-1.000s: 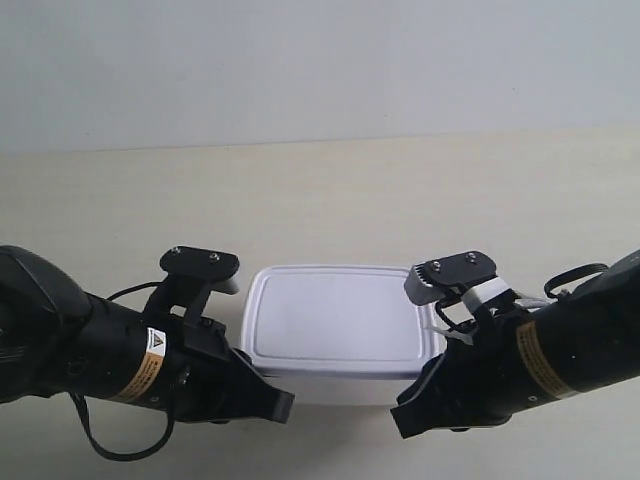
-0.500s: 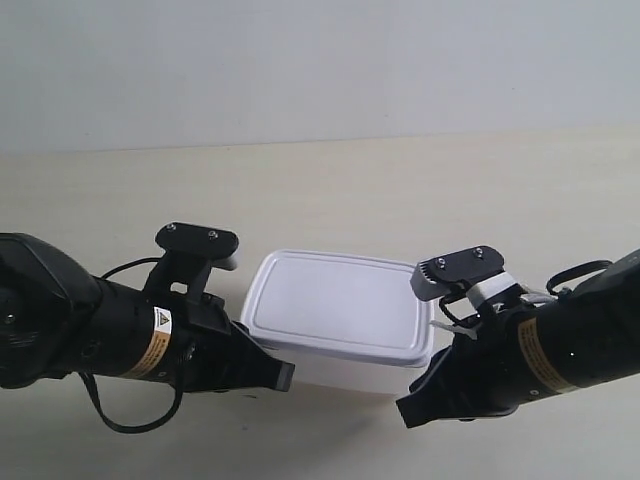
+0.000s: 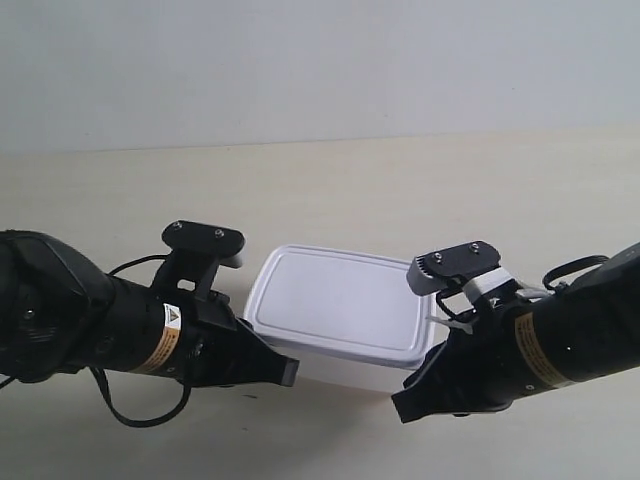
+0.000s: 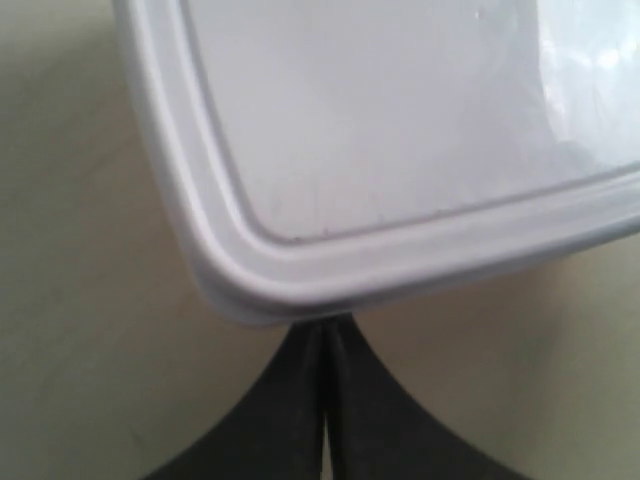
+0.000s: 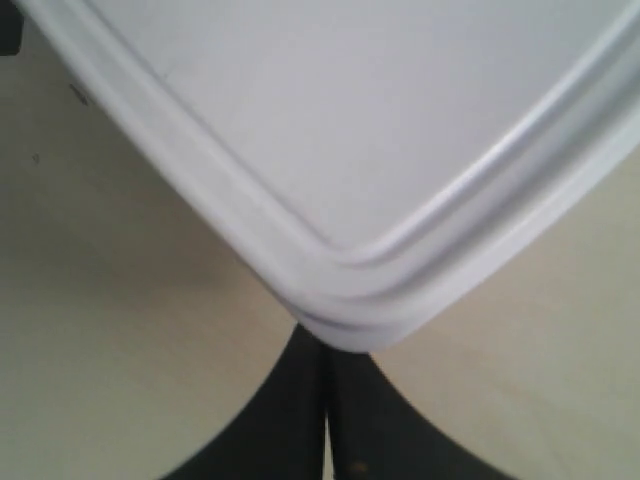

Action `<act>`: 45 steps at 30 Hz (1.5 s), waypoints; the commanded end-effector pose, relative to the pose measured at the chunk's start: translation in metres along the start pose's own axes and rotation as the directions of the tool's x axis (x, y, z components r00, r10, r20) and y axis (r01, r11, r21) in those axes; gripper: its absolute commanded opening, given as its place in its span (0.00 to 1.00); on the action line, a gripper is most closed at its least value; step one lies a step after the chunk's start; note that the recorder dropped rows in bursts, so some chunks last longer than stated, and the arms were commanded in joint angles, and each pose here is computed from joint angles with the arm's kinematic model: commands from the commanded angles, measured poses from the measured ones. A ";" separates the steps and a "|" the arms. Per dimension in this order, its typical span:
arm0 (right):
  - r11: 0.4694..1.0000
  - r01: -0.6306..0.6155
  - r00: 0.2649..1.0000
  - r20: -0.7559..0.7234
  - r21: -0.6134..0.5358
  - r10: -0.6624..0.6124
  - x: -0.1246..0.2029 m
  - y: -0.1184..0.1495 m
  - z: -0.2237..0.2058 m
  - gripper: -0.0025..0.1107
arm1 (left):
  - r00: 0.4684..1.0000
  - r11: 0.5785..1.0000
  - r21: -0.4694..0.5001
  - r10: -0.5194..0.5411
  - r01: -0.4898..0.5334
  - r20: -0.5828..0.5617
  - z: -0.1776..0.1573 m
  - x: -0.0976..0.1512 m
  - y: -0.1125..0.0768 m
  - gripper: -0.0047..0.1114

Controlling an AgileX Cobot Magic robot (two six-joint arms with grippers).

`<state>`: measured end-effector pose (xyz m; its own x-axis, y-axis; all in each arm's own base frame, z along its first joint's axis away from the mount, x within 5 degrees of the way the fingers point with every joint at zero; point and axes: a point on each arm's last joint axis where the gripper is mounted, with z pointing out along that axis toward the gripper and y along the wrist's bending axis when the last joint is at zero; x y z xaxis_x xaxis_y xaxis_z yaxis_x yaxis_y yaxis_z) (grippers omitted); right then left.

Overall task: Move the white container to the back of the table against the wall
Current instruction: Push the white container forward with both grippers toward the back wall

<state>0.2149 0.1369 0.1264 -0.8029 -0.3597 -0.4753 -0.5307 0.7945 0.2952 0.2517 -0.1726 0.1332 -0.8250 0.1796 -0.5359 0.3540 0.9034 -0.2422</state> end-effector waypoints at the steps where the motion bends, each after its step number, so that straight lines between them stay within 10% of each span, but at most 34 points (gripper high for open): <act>1: 1.000 -0.004 1.000 0.013 0.004 0.004 -0.003 0.000 0.000 0.02 | 1.000 1.000 -0.011 0.011 -0.011 0.000 0.006 -0.003 0.000 0.04; 45: 0.990 -0.107 0.991 0.096 0.091 0.098 -0.044 -0.016 0.025 0.02 | 0.996 0.997 -0.042 0.060 -0.057 0.059 0.033 -0.036 -0.004 0.04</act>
<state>0.2611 0.1520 0.1204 -0.8322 -0.2307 -0.5041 -0.4165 0.8603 0.2939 0.2913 -0.1934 0.1249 -0.7847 0.2096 -0.5834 0.3802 0.9061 -0.1858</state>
